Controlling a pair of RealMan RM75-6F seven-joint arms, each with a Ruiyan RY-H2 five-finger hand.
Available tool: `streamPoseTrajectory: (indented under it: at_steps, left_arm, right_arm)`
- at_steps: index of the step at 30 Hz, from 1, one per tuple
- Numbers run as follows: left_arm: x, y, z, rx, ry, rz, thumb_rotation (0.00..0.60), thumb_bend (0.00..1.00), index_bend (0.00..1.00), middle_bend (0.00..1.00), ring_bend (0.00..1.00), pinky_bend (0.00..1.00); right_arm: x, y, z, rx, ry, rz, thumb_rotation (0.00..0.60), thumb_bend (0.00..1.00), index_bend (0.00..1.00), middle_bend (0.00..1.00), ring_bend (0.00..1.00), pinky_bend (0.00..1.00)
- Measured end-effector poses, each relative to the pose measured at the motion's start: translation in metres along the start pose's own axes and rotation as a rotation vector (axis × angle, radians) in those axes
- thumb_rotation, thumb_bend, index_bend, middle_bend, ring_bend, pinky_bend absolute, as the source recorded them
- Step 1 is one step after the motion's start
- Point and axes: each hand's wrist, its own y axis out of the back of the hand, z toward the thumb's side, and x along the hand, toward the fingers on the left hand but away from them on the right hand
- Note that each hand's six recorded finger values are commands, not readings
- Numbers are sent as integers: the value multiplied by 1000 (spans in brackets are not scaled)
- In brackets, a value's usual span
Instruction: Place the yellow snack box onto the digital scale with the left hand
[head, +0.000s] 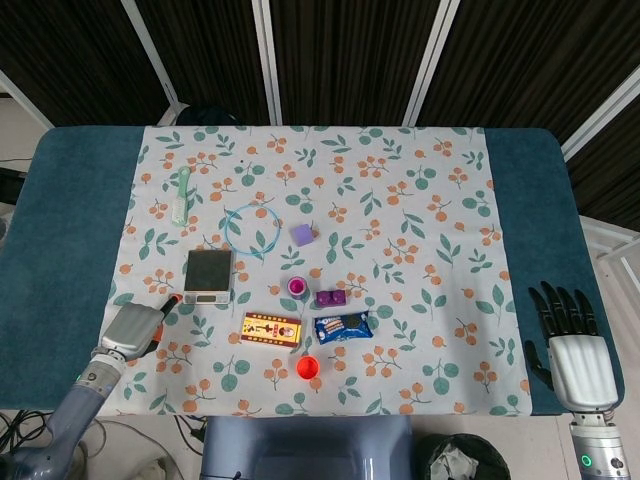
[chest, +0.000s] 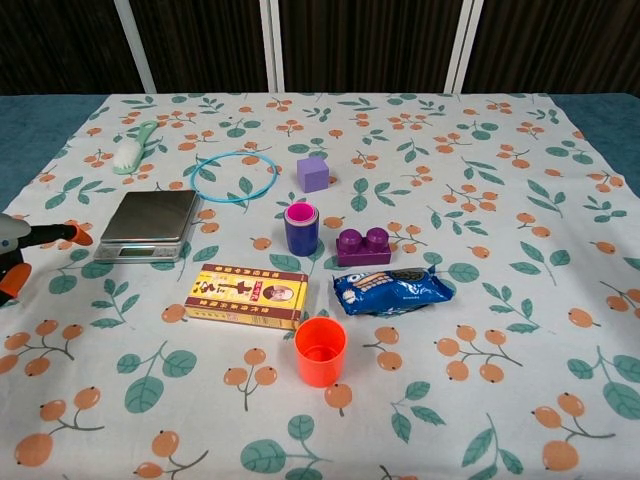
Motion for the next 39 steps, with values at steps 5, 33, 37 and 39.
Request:
streamPoseTrajectory:
  at_steps: [5, 33, 37, 39]
  left_arm:
    - [2, 0, 0, 4, 4, -1, 600, 765, 121, 833, 700, 727]
    - [10, -4, 9, 18, -3, -20, 600, 765, 121, 832, 700, 727]
    - [10, -4, 9, 19, -4, -21, 600, 765, 121, 833, 700, 727]
    - [10, -5, 9, 23, -3, -22, 600, 765, 121, 833, 700, 727]
  right_arm:
    - [0, 0, 0, 0, 0, 0, 600, 512, 34, 67, 58, 14]
    - [-1, 0, 0, -2, -7, -2, 600, 513, 34, 67, 58, 14]
    - [-1, 0, 0, -3, -8, -2, 600, 513, 34, 67, 58, 14]
    - [-1, 0, 0, -3, -9, -2, 600, 513, 34, 67, 58, 14]
